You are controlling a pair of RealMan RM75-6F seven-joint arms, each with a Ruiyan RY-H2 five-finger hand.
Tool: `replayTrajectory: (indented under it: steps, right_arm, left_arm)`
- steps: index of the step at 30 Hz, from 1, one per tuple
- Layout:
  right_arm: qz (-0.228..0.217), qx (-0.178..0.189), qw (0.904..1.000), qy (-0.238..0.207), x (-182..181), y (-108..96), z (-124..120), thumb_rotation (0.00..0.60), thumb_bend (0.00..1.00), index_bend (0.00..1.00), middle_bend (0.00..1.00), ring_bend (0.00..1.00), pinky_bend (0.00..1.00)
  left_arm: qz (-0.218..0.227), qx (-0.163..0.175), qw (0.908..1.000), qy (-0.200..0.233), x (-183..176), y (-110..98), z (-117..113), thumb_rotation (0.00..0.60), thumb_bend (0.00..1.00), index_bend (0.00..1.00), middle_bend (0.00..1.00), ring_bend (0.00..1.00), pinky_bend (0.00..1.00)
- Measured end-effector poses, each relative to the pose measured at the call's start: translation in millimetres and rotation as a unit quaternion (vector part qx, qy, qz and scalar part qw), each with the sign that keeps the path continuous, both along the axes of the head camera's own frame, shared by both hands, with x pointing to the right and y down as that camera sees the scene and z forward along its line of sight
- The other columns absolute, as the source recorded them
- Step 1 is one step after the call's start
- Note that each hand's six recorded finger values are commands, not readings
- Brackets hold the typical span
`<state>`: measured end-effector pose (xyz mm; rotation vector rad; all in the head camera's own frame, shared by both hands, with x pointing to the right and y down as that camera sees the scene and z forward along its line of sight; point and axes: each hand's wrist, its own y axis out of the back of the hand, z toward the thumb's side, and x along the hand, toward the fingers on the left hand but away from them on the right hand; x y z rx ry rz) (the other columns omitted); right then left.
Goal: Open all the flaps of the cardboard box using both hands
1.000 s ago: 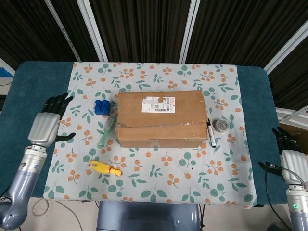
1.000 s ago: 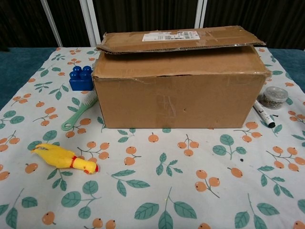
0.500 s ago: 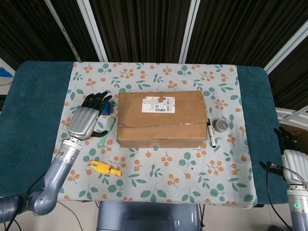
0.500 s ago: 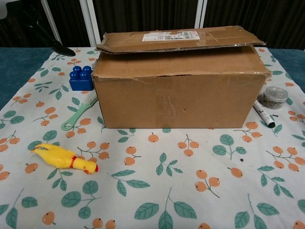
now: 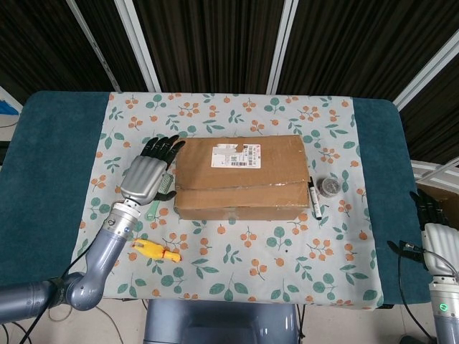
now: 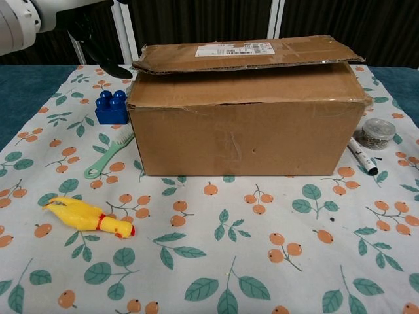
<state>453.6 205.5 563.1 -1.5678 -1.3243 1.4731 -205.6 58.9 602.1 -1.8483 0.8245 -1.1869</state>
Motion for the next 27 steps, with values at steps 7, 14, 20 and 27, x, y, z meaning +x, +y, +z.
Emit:
replayTrajectory:
  steps: [7,14,20,27]
  right_arm:
    - [0.005,0.001,1.0000,0.000,2,1,-1,0.600,0.12,0.00,0.00,0.00,0.20]
    - [0.008,0.000,1.0000,0.000,3,1,-1,0.600,0.12,0.00,0.00,0.00,0.20]
    - [0.011,0.000,0.9999,0.001,5,2,-2,0.600,0.12,0.00,0.00,0.00,0.20]
    - [0.013,-0.001,0.9999,0.000,5,3,-2,0.600,0.12,0.00,0.00,0.00,0.20]
  left_arm:
    - [0.005,0.000,1.0000,-0.002,12,-4,9,0.600,0.17,0.00,0.00,0.00,0.05]
    - [0.020,0.008,0.9998,0.004,31,-9,12,0.600,0.29,0.00,0.00,0.00,0.05]
    - [0.025,0.032,0.9991,0.013,38,-16,6,0.600,0.31,0.00,0.00,0.00,0.05]
    - [0.018,0.073,0.9970,0.017,36,-37,-8,0.600,0.31,0.00,0.00,0.00,0.05]
